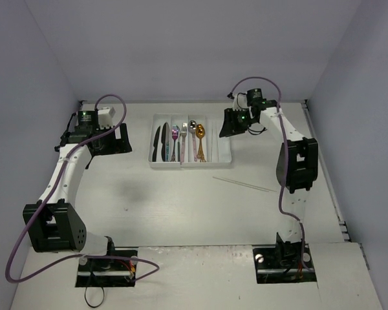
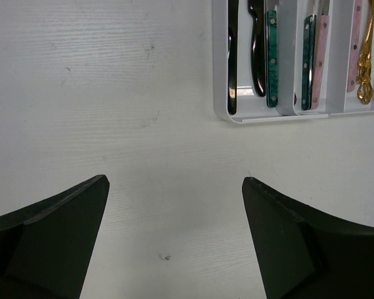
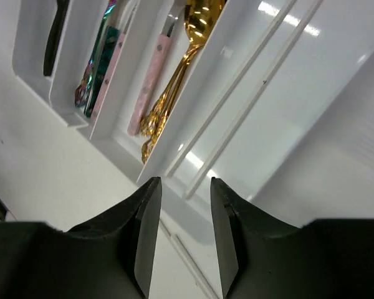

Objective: Sort the eating utensils into containers

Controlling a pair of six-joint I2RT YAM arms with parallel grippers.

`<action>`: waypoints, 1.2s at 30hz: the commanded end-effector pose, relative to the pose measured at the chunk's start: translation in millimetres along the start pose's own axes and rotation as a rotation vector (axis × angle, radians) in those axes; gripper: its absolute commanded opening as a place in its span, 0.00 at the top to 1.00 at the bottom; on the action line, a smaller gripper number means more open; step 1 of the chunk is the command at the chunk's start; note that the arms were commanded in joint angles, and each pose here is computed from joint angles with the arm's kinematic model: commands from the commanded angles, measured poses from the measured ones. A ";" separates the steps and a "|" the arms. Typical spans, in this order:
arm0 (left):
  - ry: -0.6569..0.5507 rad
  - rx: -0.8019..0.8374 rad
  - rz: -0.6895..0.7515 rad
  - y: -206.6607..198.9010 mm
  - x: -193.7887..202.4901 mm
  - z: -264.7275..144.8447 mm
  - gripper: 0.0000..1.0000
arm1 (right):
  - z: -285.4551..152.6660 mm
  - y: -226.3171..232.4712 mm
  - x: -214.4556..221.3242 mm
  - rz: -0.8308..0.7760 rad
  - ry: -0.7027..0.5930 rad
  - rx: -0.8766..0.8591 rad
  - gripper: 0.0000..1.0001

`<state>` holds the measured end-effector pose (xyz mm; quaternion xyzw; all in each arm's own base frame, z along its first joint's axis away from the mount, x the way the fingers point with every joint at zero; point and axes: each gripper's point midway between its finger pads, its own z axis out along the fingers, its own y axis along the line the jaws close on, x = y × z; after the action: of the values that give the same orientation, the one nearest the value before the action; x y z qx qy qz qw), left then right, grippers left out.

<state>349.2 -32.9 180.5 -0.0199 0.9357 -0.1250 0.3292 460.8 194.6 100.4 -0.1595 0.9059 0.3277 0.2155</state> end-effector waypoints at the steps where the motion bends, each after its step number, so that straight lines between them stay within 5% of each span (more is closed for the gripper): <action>1: -0.102 0.033 0.016 -9.4 -36.0 -10.1 0.13 | -83.8 48.1 -13.0 -0.550 -0.053 0.091 0.69; 5: -0.088 0.053 -0.003 -12.0 -35.9 -4.6 0.13 | -81.6 66.2 61.4 -0.939 0.172 0.168 0.74; 10: -0.087 0.074 -0.008 -16.2 -38.5 -2.1 0.13 | -58.3 93.2 115.9 -1.157 0.352 0.146 0.75; 17: -0.105 0.076 0.007 -18.3 -40.8 -8.2 0.13 | -20.7 88.5 142.4 -1.122 0.477 0.098 0.70; 36: -0.124 0.073 0.032 -18.6 -32.4 -20.4 0.13 | 27.4 52.7 145.3 -1.008 0.566 0.093 0.60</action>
<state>357.5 -42.3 196.2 -0.0133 0.9252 -0.1523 0.3472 309.8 235.6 32.9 -0.6511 0.7473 0.0916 0.0961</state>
